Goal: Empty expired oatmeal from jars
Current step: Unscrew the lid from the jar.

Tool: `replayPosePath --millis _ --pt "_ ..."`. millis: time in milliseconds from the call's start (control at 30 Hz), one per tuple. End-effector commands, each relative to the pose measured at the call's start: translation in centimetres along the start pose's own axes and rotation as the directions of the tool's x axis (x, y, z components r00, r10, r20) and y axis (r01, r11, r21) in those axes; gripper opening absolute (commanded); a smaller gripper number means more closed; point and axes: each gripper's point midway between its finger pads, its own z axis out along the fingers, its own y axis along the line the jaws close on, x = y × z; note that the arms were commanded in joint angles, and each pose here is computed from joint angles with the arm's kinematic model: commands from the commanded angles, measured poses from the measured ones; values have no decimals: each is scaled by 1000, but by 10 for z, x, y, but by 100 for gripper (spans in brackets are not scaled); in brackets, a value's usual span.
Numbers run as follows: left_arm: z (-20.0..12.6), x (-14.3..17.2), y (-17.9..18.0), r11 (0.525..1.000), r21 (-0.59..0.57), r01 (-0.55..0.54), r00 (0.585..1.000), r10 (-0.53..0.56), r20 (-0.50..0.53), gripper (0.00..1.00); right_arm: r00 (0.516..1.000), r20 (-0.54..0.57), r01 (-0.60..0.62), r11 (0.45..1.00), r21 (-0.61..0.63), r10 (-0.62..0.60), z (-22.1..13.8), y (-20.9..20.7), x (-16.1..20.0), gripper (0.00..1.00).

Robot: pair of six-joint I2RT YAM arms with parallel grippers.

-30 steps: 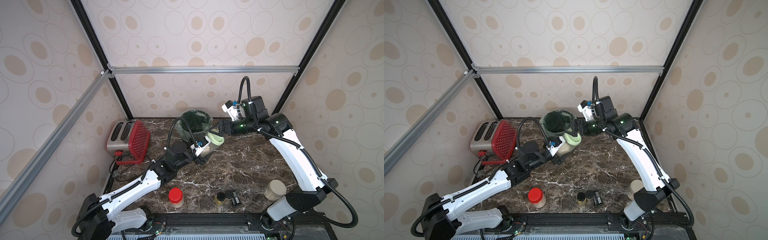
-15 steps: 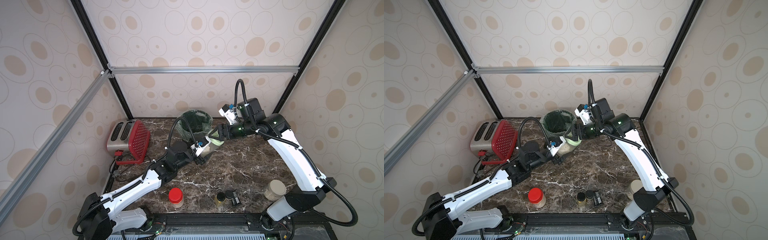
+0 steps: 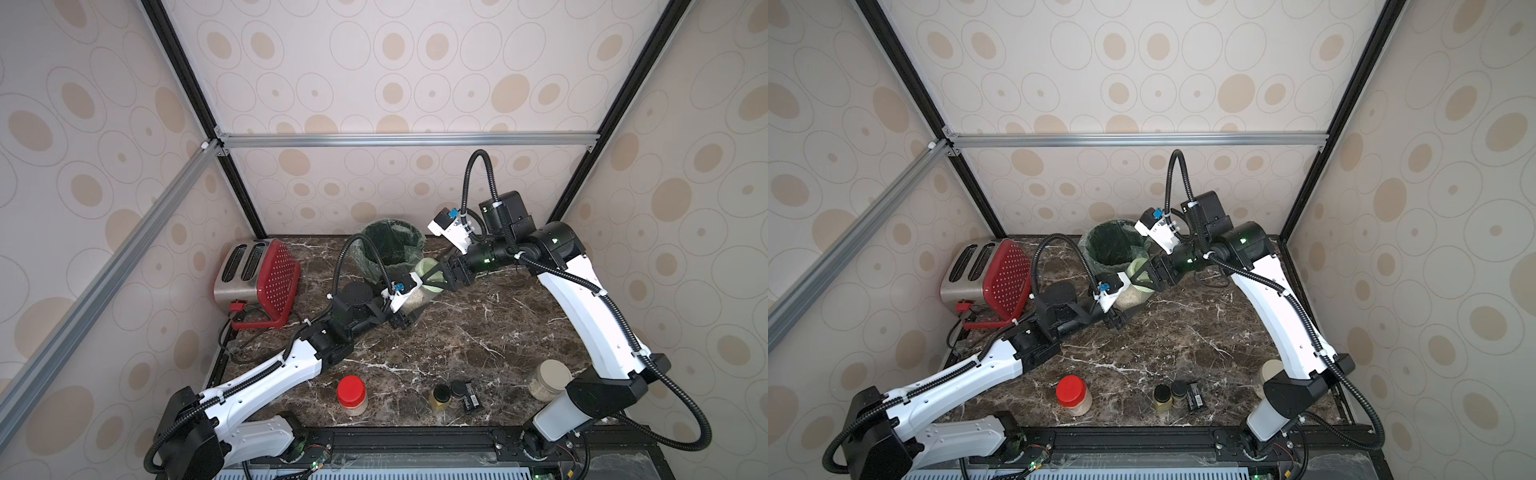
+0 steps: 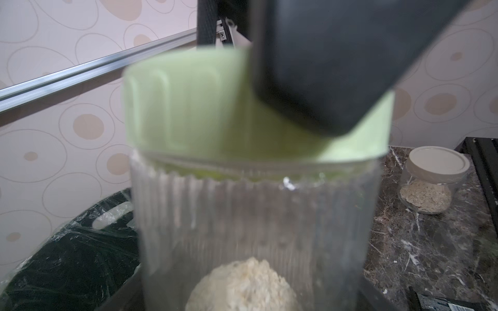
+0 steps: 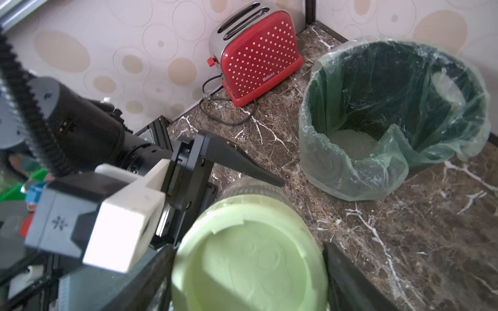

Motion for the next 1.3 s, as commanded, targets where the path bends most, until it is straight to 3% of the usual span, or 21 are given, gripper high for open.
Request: replayPosePath --millis 0,233,367,433,533,600,700,933,1167,1267 --pt "-7 -32 15 999 -48 -6 994 11 110 0 981 46 191 969 -159 -186 -9 41 0 84" --pt "-8 -28 13 999 -42 -7 994 12 106 0 973 64 227 969 -101 -221 -11 31 0 100" --pt "-5 -26 13 999 -44 -13 994 17 106 0 981 95 172 984 -39 -168 -23 29 -10 100" --pt "-3 -25 14 999 -49 -18 994 23 103 0 989 111 94 996 -4 -93 -29 26 -16 100" --pt "0 -26 16 998 -58 -22 994 28 109 0 985 129 -122 989 87 110 -36 9 -23 100" --pt "2 -25 17 997 -67 -28 993 35 111 0 950 130 -303 941 150 285 -40 -4 -17 100" --pt "7 -18 20 995 -92 -43 994 52 99 0 906 127 -422 883 203 404 -43 -11 -6 94" --pt "14 -13 22 994 -107 -39 993 50 106 0 867 166 -498 831 248 470 -47 -18 5 94" --pt "14 -13 22 993 -109 -52 993 63 101 0 845 139 -535 828 170 517 -25 -14 2 99" --pt "13 -13 21 993 -106 -49 993 60 104 0 849 117 -528 827 192 515 -19 -17 6 100"
